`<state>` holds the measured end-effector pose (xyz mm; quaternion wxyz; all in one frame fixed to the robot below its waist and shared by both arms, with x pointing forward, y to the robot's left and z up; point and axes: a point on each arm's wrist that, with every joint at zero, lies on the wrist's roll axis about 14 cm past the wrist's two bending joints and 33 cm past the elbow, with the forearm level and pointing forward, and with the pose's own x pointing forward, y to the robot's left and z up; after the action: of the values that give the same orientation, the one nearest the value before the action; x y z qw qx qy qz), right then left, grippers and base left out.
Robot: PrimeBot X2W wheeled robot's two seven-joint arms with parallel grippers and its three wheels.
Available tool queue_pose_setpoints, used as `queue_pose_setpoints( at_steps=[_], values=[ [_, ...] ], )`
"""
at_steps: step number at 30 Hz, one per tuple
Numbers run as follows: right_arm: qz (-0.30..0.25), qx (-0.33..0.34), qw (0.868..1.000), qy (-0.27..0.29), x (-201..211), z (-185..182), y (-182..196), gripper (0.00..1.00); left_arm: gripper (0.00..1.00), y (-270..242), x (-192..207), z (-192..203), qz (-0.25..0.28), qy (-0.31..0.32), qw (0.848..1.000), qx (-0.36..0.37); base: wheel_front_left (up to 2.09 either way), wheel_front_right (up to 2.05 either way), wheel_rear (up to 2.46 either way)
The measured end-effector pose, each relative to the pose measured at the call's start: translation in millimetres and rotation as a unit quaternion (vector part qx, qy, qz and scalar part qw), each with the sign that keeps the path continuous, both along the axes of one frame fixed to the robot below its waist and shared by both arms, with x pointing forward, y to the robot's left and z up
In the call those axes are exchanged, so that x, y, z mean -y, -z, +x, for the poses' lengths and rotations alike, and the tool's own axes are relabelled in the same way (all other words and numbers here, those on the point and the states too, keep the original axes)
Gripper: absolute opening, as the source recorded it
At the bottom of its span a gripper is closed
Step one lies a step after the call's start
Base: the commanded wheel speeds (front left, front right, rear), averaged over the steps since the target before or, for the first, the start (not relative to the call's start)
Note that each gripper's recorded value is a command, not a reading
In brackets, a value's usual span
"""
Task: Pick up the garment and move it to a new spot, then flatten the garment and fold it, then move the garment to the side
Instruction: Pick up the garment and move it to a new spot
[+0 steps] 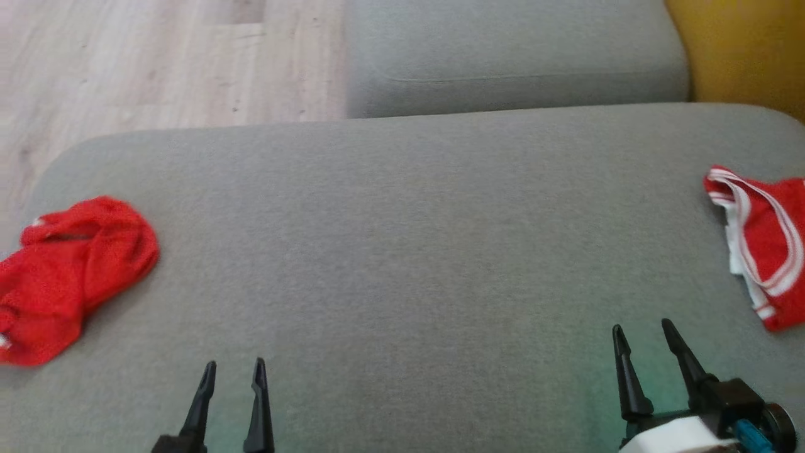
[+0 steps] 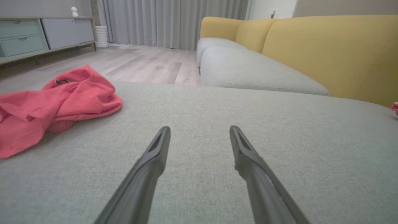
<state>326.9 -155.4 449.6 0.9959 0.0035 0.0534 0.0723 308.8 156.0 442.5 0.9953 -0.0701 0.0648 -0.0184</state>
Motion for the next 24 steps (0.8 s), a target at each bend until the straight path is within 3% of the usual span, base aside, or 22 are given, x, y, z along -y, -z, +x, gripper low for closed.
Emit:
queue_pose_setpoints(
  at_steps=[3,7,15,20,24],
  values=[
    [0.000,0.002,1.000,-0.024,-14.5,6.0,-1.5,1.00,1.00,0.0,-8.3,-7.1,-0.002,-0.015,1.000,0.001,0.00,0.00,0.00],
    [0.014,0.003,0.994,-0.104,-66.2,13.7,-3.6,1.00,1.00,-0.2,-35.7,-26.4,0.001,-0.067,0.998,0.002,0.00,0.00,0.00],
    [0.023,-0.005,0.971,-0.240,-152.2,10.1,-2.5,1.00,1.00,11.5,-87.1,-84.4,-0.004,-0.181,0.983,-0.015,0.00,0.00,0.00],
    [0.018,-0.015,0.961,-0.276,-174.2,8.9,3.8,1.00,1.00,6.8,-109.9,-104.6,-0.008,-0.232,0.973,-0.008,0.00,0.00,0.00],
    [0.011,-0.028,0.959,-0.282,-176.4,10.7,14.3,1.00,1.00,-6.6,-121.9,-93.0,-0.004,-0.239,0.971,0.010,0.00,0.00,0.00]
  ],
)
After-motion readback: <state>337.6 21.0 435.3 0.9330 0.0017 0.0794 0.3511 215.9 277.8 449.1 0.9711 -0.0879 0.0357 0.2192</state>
